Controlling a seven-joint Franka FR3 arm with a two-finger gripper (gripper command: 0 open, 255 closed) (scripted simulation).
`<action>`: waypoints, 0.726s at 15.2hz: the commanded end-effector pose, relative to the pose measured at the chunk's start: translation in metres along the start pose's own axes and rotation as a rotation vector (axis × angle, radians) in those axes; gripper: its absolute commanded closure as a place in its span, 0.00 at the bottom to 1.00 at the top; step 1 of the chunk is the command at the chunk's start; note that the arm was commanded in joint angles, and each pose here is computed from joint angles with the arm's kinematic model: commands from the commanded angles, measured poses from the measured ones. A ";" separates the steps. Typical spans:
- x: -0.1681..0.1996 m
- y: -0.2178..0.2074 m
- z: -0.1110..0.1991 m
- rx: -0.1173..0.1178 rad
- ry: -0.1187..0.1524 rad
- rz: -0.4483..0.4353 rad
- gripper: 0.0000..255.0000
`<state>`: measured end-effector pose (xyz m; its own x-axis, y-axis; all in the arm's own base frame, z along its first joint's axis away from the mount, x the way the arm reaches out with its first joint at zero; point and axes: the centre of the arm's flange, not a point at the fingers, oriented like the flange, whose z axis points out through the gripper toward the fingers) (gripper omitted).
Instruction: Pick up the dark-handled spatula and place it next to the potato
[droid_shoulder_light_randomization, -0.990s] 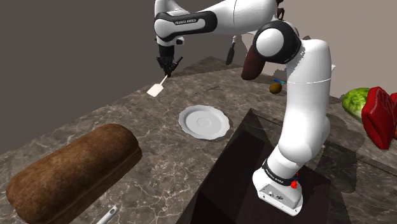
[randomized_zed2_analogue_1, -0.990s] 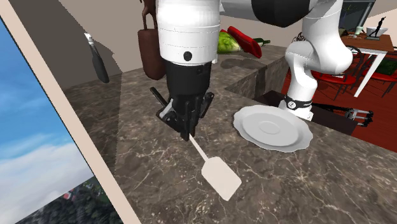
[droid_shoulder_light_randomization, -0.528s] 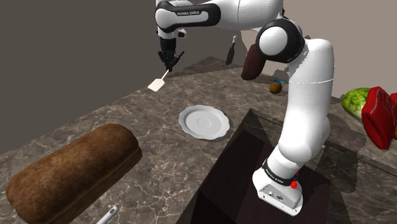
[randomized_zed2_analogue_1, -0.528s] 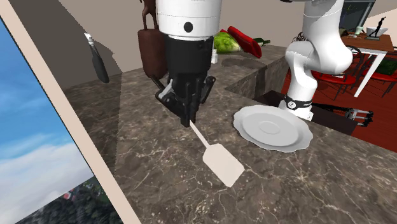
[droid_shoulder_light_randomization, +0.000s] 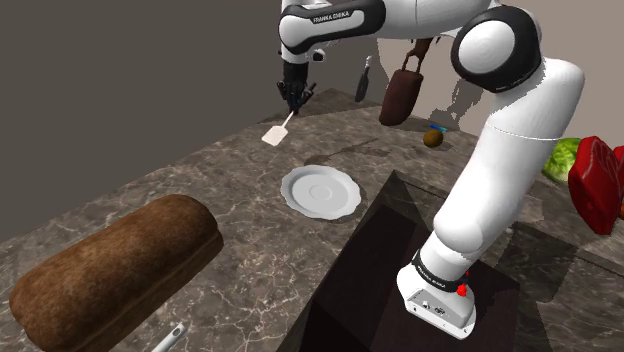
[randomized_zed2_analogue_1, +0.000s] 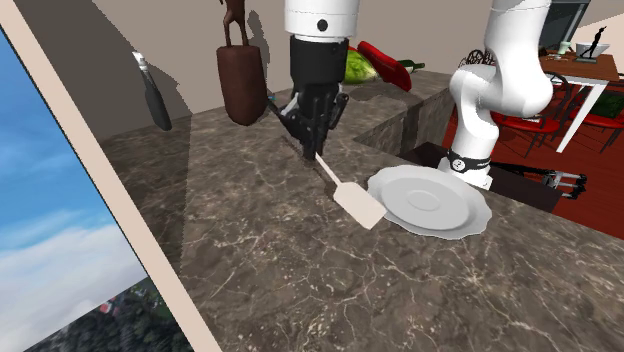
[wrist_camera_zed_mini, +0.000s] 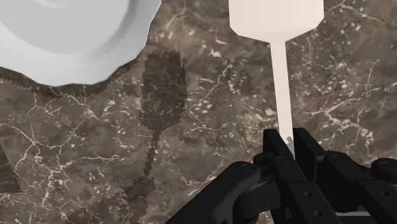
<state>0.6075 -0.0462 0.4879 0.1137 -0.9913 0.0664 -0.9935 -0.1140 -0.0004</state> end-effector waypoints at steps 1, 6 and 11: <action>0.012 0.025 0.005 0.000 0.000 0.000 1.00; 0.044 0.083 0.007 0.000 0.000 0.000 1.00; 0.076 0.141 0.009 0.000 0.000 0.000 1.00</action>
<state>0.4869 -0.1292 0.4817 0.1128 -0.9914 0.0670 -0.9936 -0.1131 -0.0004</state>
